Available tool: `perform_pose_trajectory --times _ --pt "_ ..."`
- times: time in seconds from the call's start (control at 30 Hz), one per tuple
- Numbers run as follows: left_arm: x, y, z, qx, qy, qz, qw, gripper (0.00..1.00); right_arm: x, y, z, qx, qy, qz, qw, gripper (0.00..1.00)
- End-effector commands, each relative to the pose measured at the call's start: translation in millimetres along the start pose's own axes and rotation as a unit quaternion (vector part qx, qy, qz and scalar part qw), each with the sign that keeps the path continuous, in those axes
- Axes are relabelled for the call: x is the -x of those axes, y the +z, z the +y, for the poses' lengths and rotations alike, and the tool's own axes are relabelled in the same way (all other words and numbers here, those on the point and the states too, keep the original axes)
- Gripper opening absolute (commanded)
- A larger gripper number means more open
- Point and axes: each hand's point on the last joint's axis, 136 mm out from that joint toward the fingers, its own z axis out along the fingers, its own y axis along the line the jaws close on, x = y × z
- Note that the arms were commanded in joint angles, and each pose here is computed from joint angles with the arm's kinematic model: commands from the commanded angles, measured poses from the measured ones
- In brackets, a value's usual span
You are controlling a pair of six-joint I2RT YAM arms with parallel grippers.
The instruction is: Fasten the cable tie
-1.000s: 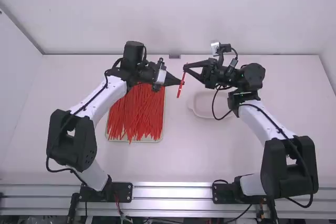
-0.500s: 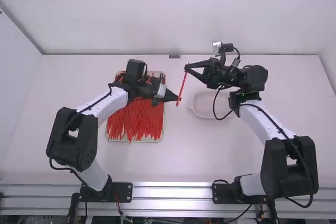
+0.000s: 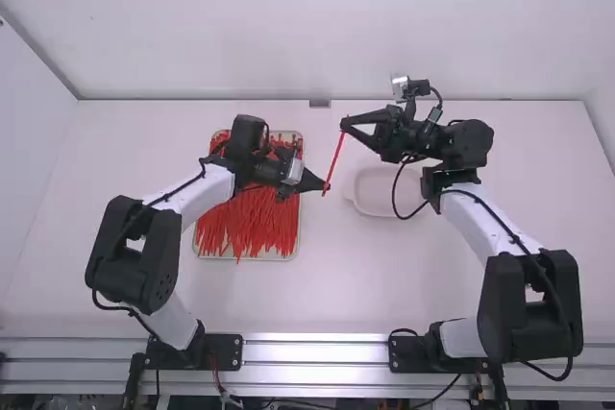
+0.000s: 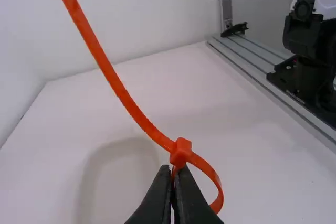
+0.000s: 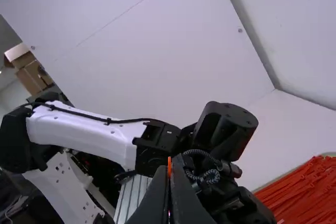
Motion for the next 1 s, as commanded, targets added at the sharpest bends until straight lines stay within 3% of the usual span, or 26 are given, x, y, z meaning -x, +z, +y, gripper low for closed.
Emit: perform_pose_trajectory --times 0.0,0.1,0.13,0.47,0.7,0.97 --pt "-3 -6 0 0.004 -0.052 -0.009 0.999 0.02 10 -9 7 -0.001 -0.037 0.003 0.999 0.26" --pt "6 -13 10 0.011 -0.062 -0.023 0.998 0.02 3 -18 3 0.000 -0.028 0.025 0.999 0.47" --pt "8 -14 11 0.011 -0.062 -0.025 0.998 0.02 2 -19 2 -0.001 -0.026 0.028 0.999 0.48" --pt "44 -23 29 0.006 -0.011 -0.056 0.998 0.02 -23 -54 -42 -0.055 0.037 0.042 0.997 0.99" --pt "72 -18 32 0.002 0.023 -0.068 0.997 0.02 -33 -50 -51 -0.067 0.058 0.045 0.995 0.99" --pt "87 -6 35 0.013 0.014 -0.078 0.997 0.02 -41 -11 -41 -0.050 0.045 0.054 0.996 0.99"
